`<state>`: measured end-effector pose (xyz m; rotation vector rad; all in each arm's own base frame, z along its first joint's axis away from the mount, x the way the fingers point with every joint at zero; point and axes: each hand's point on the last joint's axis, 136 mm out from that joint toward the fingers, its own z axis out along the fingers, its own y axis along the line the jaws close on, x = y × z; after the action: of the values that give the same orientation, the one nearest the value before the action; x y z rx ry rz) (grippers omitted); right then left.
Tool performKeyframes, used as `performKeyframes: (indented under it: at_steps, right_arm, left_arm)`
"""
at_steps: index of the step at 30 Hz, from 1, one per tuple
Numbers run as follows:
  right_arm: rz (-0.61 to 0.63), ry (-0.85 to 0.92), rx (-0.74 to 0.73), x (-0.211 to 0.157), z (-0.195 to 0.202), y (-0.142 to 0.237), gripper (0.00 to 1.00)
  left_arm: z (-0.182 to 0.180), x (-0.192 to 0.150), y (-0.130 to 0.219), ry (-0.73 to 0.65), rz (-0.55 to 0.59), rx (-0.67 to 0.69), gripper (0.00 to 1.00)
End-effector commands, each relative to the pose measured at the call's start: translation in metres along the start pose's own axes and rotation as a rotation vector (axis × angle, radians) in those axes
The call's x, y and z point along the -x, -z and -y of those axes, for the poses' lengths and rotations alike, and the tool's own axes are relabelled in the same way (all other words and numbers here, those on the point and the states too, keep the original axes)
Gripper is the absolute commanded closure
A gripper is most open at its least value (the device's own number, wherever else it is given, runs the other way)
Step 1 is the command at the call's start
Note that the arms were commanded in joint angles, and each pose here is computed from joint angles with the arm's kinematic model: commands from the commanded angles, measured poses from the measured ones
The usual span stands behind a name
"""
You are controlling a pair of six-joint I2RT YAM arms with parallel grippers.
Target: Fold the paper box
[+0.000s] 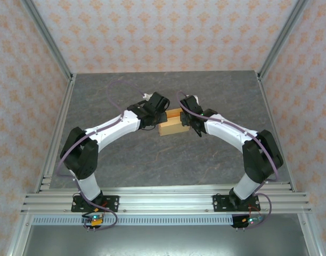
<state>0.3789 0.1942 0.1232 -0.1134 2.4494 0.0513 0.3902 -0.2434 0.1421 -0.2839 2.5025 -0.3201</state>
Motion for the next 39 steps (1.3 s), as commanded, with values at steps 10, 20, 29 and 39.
performKeyframes:
  at_steps: [10, 20, 29, 39]
  right_arm:
    - [-0.083, 0.089, 0.024, -0.02, 0.002, 0.004, 0.57]
    - [-0.103, 0.08, 0.062, -0.019, -0.001, 0.006, 0.62]
    - [-0.136, 0.036, 0.105, -0.033, -0.009, -0.001, 0.61]
    - [-0.124, 0.002, 0.041, -0.038, 0.002, -0.01, 0.68]
  left_arm:
    - [0.008, -0.006, -0.004, -0.011, -0.033, -0.023, 0.91]
    - [0.008, -0.007, -0.007, -0.021, -0.043, -0.02, 0.92]
    - [0.014, -0.008, -0.008, -0.021, -0.06, -0.036, 0.93]
    - [0.011, -0.015, -0.007, -0.021, -0.074, -0.035, 0.94]
